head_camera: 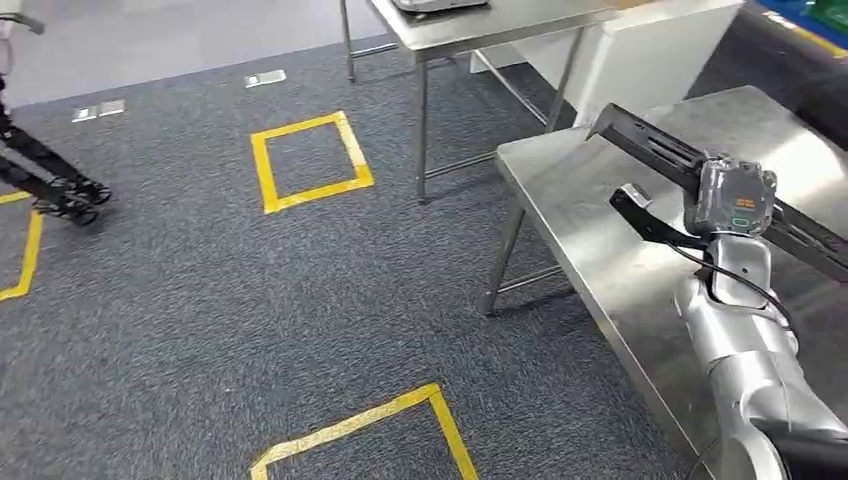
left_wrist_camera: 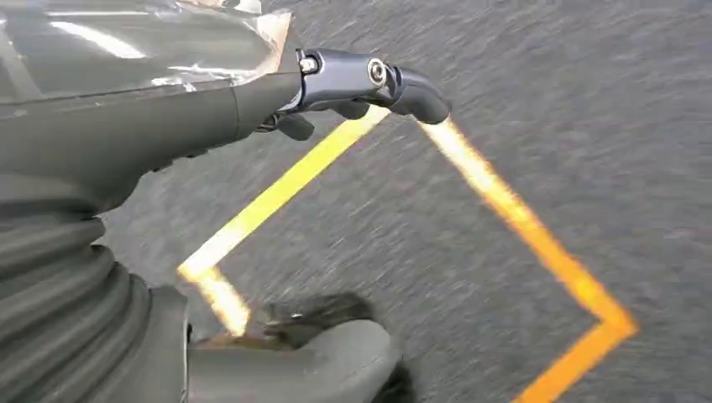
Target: Take the parts from the cabinet and place them on the table.
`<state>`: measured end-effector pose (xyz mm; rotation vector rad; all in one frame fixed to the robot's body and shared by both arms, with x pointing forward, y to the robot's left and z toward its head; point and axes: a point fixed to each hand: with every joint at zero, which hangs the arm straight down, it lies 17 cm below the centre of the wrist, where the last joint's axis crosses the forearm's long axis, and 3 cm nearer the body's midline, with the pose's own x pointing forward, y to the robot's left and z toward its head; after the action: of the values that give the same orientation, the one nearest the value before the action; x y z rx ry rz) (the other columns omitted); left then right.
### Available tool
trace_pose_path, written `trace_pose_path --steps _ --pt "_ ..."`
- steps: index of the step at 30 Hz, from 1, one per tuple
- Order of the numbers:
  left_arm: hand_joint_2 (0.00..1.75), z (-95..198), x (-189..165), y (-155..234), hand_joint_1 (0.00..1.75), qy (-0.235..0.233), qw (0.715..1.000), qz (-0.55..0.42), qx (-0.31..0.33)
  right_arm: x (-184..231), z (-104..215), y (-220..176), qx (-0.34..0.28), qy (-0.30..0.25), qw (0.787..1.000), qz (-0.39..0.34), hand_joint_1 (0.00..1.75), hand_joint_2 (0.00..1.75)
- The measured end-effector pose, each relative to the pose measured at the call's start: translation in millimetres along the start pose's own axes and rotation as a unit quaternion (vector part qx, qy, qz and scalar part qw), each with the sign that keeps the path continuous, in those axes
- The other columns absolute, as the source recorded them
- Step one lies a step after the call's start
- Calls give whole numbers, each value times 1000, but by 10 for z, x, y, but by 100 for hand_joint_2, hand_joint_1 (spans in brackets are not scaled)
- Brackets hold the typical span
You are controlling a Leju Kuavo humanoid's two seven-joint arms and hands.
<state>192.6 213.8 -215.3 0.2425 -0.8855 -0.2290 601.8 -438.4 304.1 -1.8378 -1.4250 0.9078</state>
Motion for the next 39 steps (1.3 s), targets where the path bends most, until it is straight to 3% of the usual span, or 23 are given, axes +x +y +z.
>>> trace_pose_path --steps 11,12,23,24,39 --pt "175 17 33 -5 0 -14 1000 5 0 -457 -60 54 21 19 999 44 175 175" --pt "175 18 44 -9 0 -17 1000 6 -1 -498 -65 45 20 23 998 48 0 0" --pt "175 14 49 2 0 -17 1000 21 -2 -719 -40 53 24 36 997 61 0 0" --pt "0 15 48 2 0 -18 1000 22 -2 -721 -39 54 24 36 997 62 0 0" --pt "0 15 -3 -11 0 -2 1000 16 -4 -768 4 147 45 39 996 60 0 0"
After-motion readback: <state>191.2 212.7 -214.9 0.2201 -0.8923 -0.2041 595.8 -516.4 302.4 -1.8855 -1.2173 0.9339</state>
